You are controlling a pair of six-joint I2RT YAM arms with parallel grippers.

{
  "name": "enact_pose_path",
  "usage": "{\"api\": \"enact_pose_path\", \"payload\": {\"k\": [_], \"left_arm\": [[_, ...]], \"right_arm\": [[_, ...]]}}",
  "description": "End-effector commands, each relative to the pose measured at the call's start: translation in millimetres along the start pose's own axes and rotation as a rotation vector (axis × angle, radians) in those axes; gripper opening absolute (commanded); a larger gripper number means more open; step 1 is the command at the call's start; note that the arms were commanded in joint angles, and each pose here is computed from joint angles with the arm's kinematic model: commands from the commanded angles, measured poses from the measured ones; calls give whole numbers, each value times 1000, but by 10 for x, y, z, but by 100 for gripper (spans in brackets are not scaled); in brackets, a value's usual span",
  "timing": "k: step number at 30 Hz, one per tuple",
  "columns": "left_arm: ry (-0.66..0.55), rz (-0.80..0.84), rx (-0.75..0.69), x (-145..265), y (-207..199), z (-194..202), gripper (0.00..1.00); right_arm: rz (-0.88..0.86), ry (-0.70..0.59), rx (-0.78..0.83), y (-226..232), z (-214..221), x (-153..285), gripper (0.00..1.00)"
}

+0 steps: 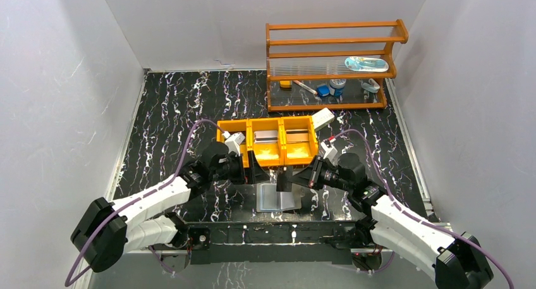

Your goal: Take the credit cards out of the card holder

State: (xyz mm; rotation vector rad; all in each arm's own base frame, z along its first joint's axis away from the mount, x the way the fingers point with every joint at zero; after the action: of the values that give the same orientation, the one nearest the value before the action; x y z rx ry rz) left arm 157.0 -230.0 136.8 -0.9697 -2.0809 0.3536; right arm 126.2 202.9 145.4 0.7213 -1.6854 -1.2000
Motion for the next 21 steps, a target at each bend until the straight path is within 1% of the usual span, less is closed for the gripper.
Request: {"api": "enact_pose_path", "payload": {"k": [1, 5, 10, 13, 16, 21], "left_arm": [[-40, 280, 8, 79, -304, -59, 83], [-67, 365, 16, 102, -399, -105, 78], [-81, 479, 10, 181, -484, -193, 74], [-74, 534, 9, 208, -520, -219, 68], [-75, 573, 5, 217, -557, -250, 65], [-63, 621, 9, 172, -587, -273, 54]], "right_arm": [[-228, 36, 54, 455, -9, 45, 2], [-268, 56, 45, 504, 10, 46, 3], [-330, 94, 28, 546, 57, 58, 3], [-380, 103, 16, 591, 74, 81, 3], [-379, 109, 23, 590, 79, 81, 3], [-374, 112, 27, 569, 88, 86, 4]]}}
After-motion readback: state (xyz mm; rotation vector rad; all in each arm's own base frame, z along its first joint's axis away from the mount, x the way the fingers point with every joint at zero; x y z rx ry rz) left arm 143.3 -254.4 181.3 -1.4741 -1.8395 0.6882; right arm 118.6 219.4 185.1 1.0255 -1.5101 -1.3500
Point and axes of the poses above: each gripper's point midway between its finger pads, its own x axis back along the fingers, its own y axis along the line the jaws close on, z = x × y, the point moved 5 cm from there along x, back along the fingers, and after that the axes turned 15 degrees about -x, right-handed, at the moved point
